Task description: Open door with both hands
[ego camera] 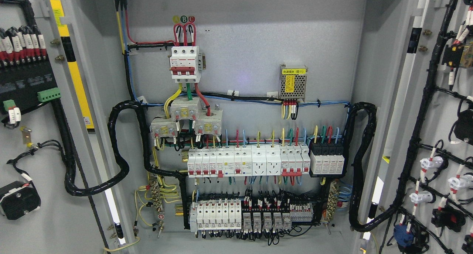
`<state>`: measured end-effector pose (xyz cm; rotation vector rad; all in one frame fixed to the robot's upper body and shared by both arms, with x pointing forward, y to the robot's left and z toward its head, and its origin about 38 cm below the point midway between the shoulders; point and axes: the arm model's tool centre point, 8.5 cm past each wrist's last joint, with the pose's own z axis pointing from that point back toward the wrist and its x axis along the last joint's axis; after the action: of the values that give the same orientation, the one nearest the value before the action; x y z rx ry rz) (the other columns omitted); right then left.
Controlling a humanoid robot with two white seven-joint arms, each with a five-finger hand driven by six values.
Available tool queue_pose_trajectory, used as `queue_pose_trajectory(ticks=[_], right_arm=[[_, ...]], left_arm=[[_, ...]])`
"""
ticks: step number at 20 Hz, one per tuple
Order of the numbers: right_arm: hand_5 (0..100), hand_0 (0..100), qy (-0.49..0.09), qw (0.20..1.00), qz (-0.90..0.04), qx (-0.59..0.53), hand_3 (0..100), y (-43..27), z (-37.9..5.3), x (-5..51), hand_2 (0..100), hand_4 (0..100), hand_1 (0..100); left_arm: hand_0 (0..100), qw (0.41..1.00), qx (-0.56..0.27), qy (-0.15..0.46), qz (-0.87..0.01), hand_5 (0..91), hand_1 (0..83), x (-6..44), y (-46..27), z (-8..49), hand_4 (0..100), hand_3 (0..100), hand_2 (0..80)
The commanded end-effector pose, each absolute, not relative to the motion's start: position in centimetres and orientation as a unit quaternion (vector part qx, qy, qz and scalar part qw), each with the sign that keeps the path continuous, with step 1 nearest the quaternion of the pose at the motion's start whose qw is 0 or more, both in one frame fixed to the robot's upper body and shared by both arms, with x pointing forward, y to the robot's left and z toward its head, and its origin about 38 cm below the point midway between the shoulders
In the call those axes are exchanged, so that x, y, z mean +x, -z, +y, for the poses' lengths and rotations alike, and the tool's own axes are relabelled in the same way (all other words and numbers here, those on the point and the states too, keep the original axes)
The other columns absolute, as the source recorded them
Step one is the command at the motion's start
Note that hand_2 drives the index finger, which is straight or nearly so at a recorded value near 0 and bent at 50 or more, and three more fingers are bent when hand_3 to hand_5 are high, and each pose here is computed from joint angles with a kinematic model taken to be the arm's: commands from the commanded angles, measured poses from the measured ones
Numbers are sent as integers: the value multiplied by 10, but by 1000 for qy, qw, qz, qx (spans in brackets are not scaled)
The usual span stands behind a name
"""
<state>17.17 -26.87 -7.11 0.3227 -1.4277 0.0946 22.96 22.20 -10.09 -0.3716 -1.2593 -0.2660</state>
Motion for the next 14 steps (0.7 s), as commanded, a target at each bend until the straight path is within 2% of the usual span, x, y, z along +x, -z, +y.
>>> queue_pose_trajectory(ticks=[1,6,11,14], right_arm=[[0,216,15,906,-403,131,0,206,-263,35,0,0,76],[0,216,6,940,-326,97,0,227,-278,6,0,0,72],[0,217,21,966,-250,66,0,238,-299,-10,0,0,71],[0,216,13,974,-219,61,0,242,-302,-16,0,0,66]], left_arm=[[0,903,-153,78,-394,0,0,135,214,213,0,109,0],[0,942,-128,60,-304,0,0,93,240,223,0,110,0],[0,971,-28,19,-237,0,0,55,254,228,0,111,0],[0,977,-15,15,-214,0,0,42,256,226,0,113,0]])
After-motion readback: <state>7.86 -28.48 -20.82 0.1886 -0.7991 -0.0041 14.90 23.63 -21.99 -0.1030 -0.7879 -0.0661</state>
